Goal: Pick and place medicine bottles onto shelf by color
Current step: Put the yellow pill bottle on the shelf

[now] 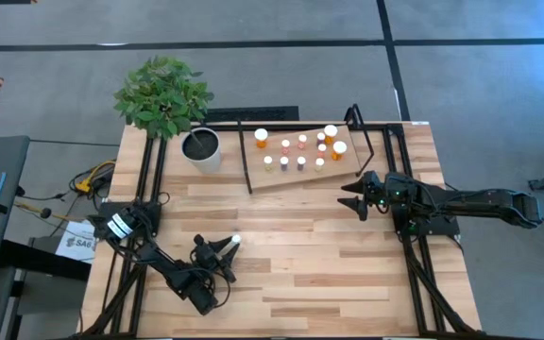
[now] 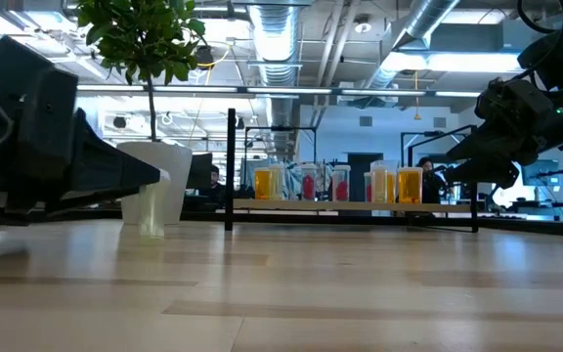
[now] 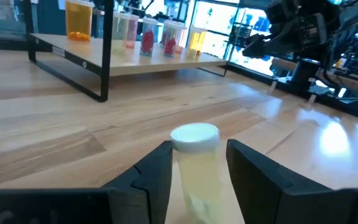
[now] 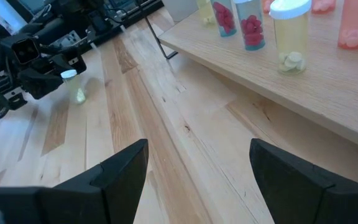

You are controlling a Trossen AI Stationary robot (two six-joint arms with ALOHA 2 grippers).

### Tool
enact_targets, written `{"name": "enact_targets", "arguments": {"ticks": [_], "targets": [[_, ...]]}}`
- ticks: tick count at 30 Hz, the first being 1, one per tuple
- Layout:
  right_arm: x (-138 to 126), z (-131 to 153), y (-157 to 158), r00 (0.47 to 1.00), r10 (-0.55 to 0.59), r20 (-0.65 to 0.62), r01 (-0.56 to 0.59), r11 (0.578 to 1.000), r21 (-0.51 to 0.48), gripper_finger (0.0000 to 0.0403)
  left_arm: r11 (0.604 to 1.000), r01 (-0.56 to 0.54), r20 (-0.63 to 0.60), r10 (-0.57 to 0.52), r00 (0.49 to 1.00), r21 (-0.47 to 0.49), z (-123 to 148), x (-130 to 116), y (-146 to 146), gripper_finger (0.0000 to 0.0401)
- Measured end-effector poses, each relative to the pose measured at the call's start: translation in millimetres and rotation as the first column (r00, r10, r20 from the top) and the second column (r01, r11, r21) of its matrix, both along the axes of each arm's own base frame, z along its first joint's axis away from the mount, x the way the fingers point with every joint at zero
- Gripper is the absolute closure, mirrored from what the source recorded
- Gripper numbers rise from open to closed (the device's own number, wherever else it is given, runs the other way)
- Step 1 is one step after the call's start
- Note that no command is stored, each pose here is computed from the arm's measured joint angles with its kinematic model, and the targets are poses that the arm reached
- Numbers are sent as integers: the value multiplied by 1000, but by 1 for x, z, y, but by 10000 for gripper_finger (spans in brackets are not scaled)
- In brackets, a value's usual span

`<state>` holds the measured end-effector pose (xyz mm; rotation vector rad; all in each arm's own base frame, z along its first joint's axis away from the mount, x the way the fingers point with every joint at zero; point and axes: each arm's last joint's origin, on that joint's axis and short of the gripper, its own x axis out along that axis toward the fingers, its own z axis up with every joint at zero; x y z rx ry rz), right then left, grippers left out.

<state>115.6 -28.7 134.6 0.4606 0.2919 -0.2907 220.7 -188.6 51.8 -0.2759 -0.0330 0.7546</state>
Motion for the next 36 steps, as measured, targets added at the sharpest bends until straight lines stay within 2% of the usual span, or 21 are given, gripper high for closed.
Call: {"name": "enact_targets", "arguments": {"ticks": [13, 17, 21, 24, 26, 28, 30, 33, 36], "targets": [[0, 0, 0, 1000, 0, 0, 0, 1000, 0, 102, 998, 51, -31, -52, 998, -44, -1, -6, -11, 261], [0, 0, 0, 1000, 0, 0, 0, 1000, 0, 102, 997, 46, 25, -45, 999, -65, 1, -8, -11, 261], [0, 0, 0, 1000, 0, 0, 0, 1000, 0, 102, 985, 48, 60, -39, 997, -164, 10, -10, -10, 261], [0, 0, 0, 1000, 0, -1, 0, 1000, 0, 102, 947, 35, 68, -13, 998, -318, 28, -8, -6, 268], [0, 0, 0, 1000, 0, 0, 0, 1000, 0, 102, 902, 6, 43, 14, 999, -432, 45, -5, 1, 279], [0, 0, 0, 1000, 0, -1, 0, 1000, 0, 102, 839, -33, -15, 30, 999, -543, 63, -2, 10, 291], [0, 0, 0, 1000, 0, -1, 0, 1000, 0, 102, 750, -76, -83, 28, 996, -657, 82, 1, 21, 300], [0, 0, 0, 1000, 0, -2, 0, 1000, 0, 102, 555, -151, -181, 2, 984, -818, 105, 5, 40, 307], [0, 0, 0, 1000, 0, -1, 0, 1000, 0, 102, 323, -232, -247, -5, 969, -917, 123, 9, 61, 309]]}}
